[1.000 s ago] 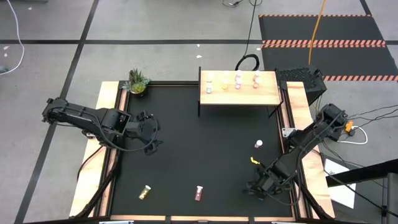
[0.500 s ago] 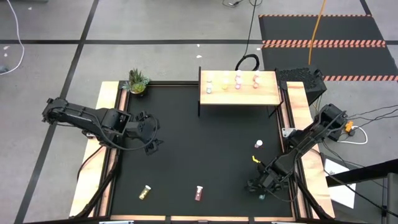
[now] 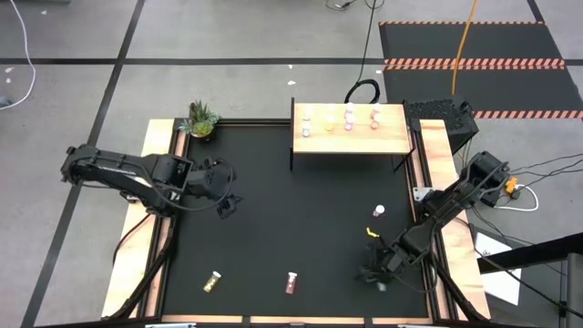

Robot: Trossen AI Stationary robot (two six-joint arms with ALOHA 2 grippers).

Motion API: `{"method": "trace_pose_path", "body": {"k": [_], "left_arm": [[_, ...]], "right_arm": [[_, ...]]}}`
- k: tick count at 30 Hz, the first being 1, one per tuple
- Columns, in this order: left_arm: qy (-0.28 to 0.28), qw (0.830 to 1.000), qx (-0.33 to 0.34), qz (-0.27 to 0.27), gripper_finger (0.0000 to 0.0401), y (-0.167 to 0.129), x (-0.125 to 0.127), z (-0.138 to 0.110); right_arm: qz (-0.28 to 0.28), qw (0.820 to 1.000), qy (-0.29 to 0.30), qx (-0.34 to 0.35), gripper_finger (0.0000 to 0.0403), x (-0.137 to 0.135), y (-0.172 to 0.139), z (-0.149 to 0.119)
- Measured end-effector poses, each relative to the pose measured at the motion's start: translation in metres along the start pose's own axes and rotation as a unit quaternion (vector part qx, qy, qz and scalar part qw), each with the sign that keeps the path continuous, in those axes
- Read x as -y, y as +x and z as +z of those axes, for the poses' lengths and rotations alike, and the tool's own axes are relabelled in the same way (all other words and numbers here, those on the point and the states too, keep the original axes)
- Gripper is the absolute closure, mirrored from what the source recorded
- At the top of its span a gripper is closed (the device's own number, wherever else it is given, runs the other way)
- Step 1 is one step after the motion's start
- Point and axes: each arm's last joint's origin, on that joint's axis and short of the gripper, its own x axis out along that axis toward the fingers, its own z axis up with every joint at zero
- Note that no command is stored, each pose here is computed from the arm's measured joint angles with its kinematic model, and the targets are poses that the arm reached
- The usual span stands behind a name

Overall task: Pick and place medicine bottles onto shelf by color
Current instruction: Put the blue pill bottle on the shelf aligned with the other blue pill bottles

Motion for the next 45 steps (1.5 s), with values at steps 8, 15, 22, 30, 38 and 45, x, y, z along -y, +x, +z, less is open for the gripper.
{"method": "trace_pose_path", "body": {"k": [8, 15, 22, 30, 38, 45], "left_arm": [[0.000, 0.995, 0.075, -0.064, 0.0045, 0.001, 0.002, 0.022], [0.090, 0.954, 0.206, -0.200, 0.0045, -0.002, 0.020, 0.055], [0.103, 0.907, 0.285, -0.291, 0.0045, 0.020, 0.044, 0.081], [0.106, 0.884, 0.340, -0.302, 0.0045, 0.047, 0.057, 0.097], [0.173, 0.860, 0.399, -0.266, 0.0046, 0.045, 0.052, 0.105], [0.159, 0.860, 0.422, -0.238, 0.0046, 0.053, 0.043, 0.114]], "right_arm": [[0.170, 0.964, -0.138, 0.151, 0.0312, -0.022, -0.013, 0.003], [0.221, 0.902, -0.248, 0.276, 0.0309, -0.046, -0.042, 0.026], [0.215, 0.790, -0.358, 0.448, 0.0309, -0.082, -0.107, 0.047], [0.140, 0.683, -0.455, 0.553, 0.0309, -0.108, -0.160, 0.060], [0.099, 0.615, -0.494, 0.607, 0.0309, -0.121, -0.200, 0.067], [0.107, 0.559, -0.511, 0.644, 0.0309, -0.129, -0.218, 0.071]]}}
